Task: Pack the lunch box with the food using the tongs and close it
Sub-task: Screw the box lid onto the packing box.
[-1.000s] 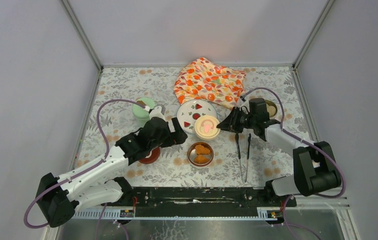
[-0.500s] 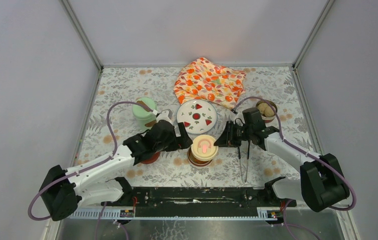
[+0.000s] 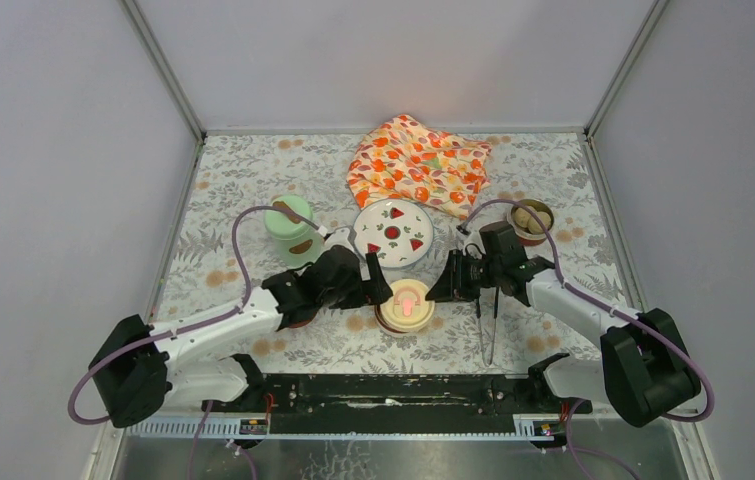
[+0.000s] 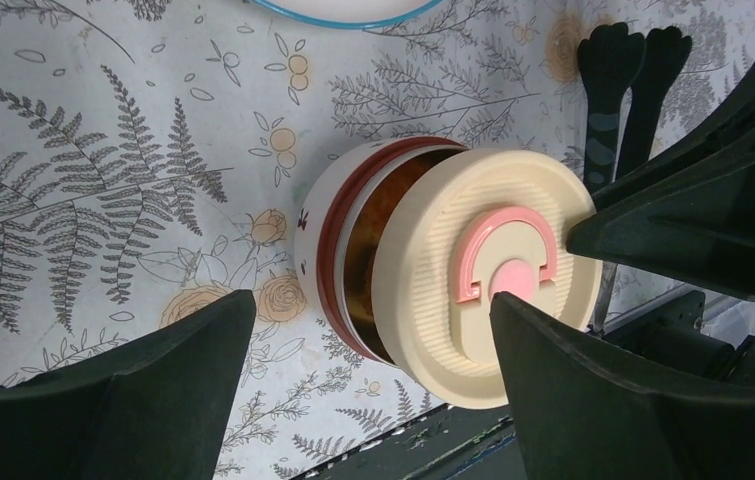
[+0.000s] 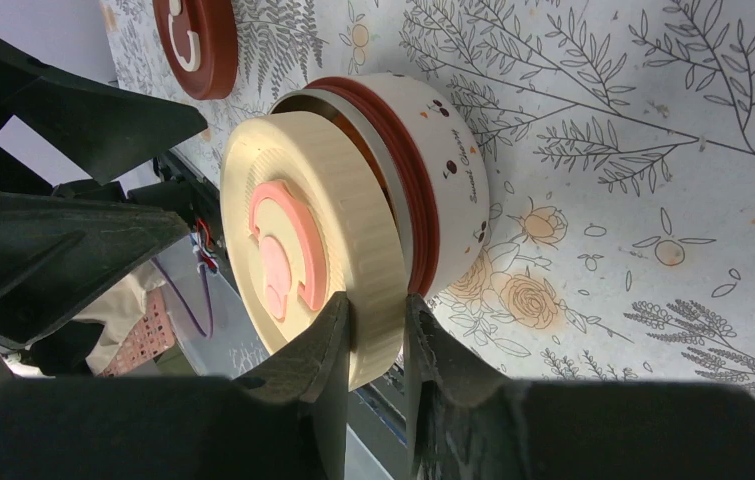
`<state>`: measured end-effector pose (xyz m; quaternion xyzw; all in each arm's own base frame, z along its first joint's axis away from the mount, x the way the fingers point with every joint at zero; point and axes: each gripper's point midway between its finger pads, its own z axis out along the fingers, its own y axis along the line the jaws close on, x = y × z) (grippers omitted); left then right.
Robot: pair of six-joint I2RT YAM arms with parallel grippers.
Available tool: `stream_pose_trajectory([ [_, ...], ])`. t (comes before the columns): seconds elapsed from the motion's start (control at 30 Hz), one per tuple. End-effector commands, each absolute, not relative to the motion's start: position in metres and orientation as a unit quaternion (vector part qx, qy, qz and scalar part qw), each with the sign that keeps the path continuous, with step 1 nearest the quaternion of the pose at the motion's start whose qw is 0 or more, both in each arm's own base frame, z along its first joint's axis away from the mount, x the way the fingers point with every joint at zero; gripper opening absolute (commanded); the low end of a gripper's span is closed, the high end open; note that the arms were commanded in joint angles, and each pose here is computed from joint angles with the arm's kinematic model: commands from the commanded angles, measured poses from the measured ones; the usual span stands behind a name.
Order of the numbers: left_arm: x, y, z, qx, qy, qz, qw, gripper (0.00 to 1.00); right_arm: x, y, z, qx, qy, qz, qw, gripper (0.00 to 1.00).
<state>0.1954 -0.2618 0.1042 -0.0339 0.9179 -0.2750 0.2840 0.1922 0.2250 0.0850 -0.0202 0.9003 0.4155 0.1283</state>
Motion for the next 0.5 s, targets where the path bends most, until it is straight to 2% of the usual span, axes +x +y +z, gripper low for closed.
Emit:
stream_pose_trajectory([
  [0.0, 0.197, -0.274, 0.104, -0.038, 0.91, -0.297, 0.287, 0.95, 0.197, 0.232, 0.092, -0.037, 0.891, 0.426, 0.151, 0.08],
  [0.47, 0.195, -0.278, 0.089, -0.042, 0.915, -0.29, 0.277, 0.89, 0.196, 0.236, 0.084, -0.039, 0.892, 0.423, 0.151, 0.08],
])
